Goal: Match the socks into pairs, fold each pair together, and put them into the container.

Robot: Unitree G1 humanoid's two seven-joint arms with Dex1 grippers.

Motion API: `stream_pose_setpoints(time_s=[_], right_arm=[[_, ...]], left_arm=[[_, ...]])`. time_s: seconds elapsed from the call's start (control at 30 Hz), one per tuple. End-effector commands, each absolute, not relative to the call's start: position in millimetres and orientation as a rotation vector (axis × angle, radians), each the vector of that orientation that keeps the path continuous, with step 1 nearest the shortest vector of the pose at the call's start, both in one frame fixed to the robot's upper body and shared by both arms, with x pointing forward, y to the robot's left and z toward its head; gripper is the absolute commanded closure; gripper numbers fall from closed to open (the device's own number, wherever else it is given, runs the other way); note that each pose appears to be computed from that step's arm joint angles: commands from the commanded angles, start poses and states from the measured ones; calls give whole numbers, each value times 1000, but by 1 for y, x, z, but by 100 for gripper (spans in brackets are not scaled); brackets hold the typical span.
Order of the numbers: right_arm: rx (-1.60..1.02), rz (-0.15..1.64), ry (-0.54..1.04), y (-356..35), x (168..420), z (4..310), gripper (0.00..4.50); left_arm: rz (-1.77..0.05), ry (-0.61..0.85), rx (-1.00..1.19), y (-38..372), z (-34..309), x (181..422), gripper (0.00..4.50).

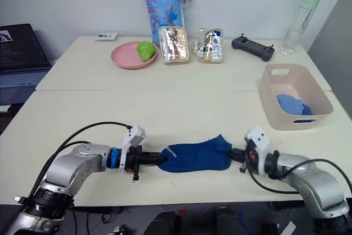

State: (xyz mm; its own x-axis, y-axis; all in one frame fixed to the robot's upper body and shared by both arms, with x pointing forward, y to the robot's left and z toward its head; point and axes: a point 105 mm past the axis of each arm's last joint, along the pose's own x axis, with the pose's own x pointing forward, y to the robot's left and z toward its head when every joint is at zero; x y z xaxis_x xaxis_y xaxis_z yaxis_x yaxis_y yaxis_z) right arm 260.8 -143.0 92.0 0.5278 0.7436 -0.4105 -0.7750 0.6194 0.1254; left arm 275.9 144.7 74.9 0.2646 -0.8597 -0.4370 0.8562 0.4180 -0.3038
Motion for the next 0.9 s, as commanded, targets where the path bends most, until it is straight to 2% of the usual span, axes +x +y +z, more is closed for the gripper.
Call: stream_pose_setpoints(time_s=[0.03,0.1,0.2,0.3,0.4,0.43,0.47,0.53,0.6,0.63,0.7,0.8,0.87,0.9], right_arm=[[-88,949,430,-139,260,98,450],[-98,950,434,-140,258,98,450],[-91,938,431,-142,257,98,384],[-103,884,401,-154,258,105,290],[-96,842,346,-168,257,124,186],[-76,839,317,-169,257,134,184],[-57,847,287,-166,257,144,184],[-78,878,234,-155,256,157,184],[-149,911,178,-138,259,163,184],[-234,933,152,-128,261,161,202],[-359,979,129,-116,262,154,245],[-402,1032,97,-98,267,141,352],[-377,1045,87,-88,269,135,426],[-370,1045,91,-85,271,128,448]], left_arm=[[-1159,565,10,147,86,278,447],[-1149,547,-2,146,89,281,447],[-1154,517,-12,145,93,283,450],[-1132,523,52,149,90,284,384],[-1069,464,71,163,104,296,290],[-1043,435,78,169,112,302,261],[-1034,399,89,172,120,306,230],[-1059,288,138,169,140,311,230],[-1086,216,121,158,157,317,266],[-1157,174,178,147,161,312,291],[-1253,128,271,132,161,304,354],[-1390,88,351,105,151,290,449],[-1448,88,399,93,138,282,450],[-1455,96,418,90,129,282,450]])
